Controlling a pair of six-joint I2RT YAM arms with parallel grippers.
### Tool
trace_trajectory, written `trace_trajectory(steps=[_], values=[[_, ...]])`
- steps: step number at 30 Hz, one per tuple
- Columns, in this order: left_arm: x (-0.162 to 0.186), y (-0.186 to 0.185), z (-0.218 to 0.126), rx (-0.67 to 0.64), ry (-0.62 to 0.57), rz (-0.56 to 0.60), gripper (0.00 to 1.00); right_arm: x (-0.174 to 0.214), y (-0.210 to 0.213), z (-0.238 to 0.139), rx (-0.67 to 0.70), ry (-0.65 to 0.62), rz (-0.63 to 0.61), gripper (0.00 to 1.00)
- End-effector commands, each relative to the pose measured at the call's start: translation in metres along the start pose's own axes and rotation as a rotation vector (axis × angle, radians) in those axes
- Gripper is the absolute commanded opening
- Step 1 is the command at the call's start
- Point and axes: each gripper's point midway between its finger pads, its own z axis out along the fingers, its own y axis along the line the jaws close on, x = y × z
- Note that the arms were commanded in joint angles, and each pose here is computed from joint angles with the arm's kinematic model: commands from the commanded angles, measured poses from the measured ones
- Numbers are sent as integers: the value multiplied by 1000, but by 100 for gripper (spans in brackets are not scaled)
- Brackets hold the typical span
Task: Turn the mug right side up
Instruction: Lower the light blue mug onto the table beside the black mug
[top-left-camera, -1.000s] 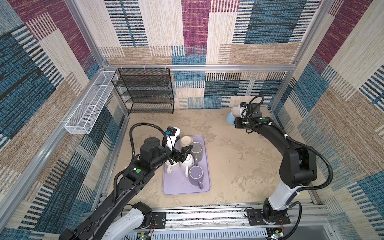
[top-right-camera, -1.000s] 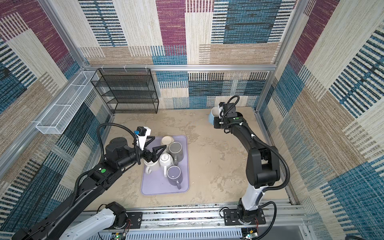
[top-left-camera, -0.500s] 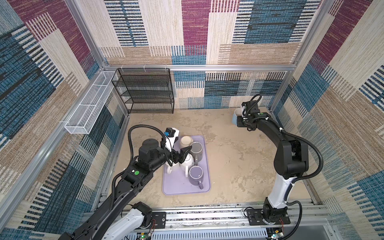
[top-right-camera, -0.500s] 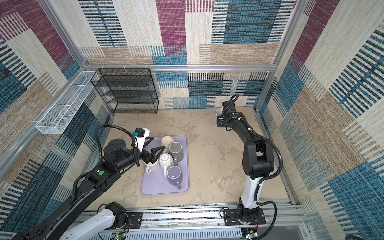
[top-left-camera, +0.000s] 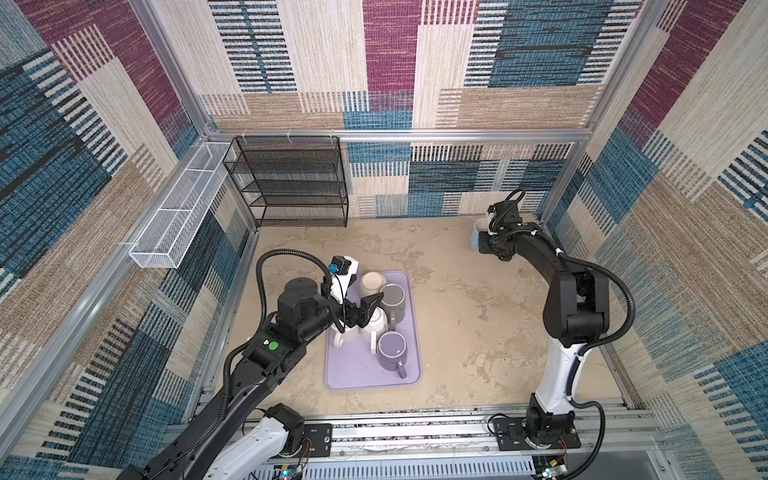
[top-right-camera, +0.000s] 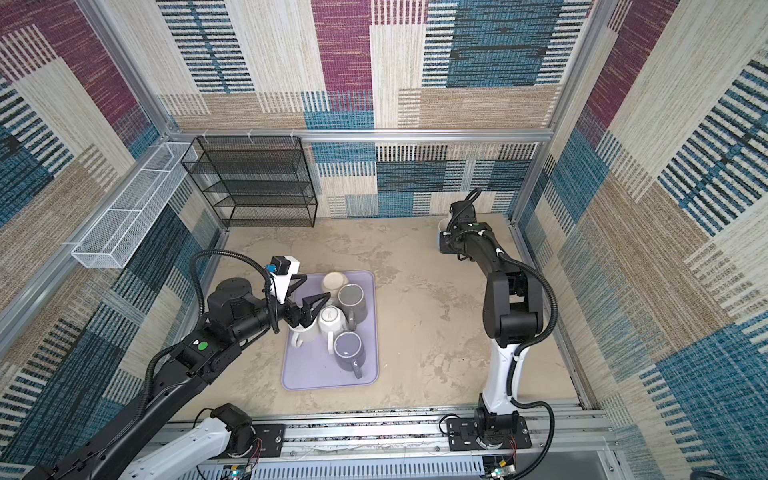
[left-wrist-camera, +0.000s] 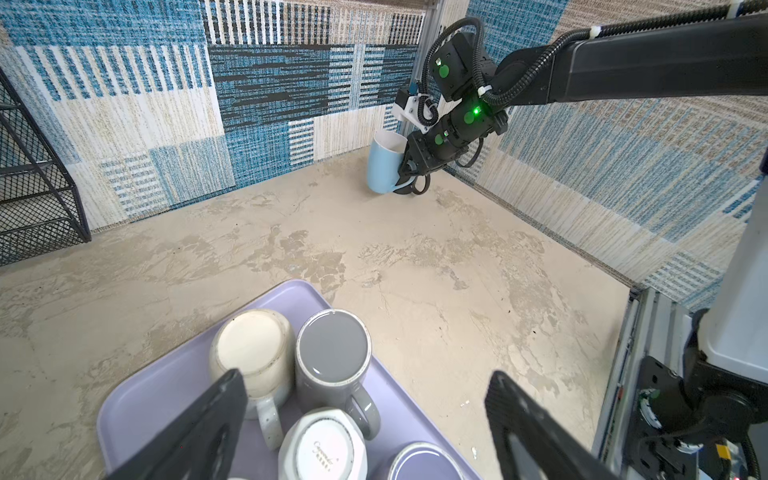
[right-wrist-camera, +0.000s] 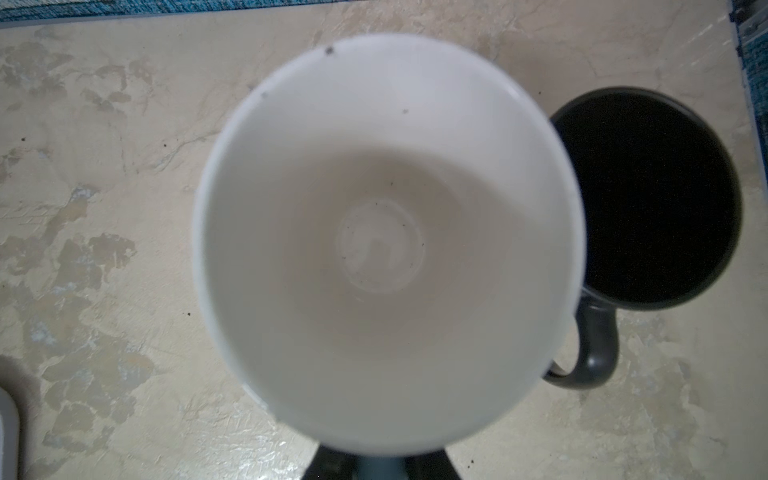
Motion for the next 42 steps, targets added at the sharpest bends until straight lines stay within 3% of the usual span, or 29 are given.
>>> trace_trajectory(steps=[1,42], values=[[-3,-2,0,12,-14,29,91,-18,-3,1,9,-58,-13,0],[-9,-4,3,26,-8,38,93,7,-9,36,28,77,-52,0]])
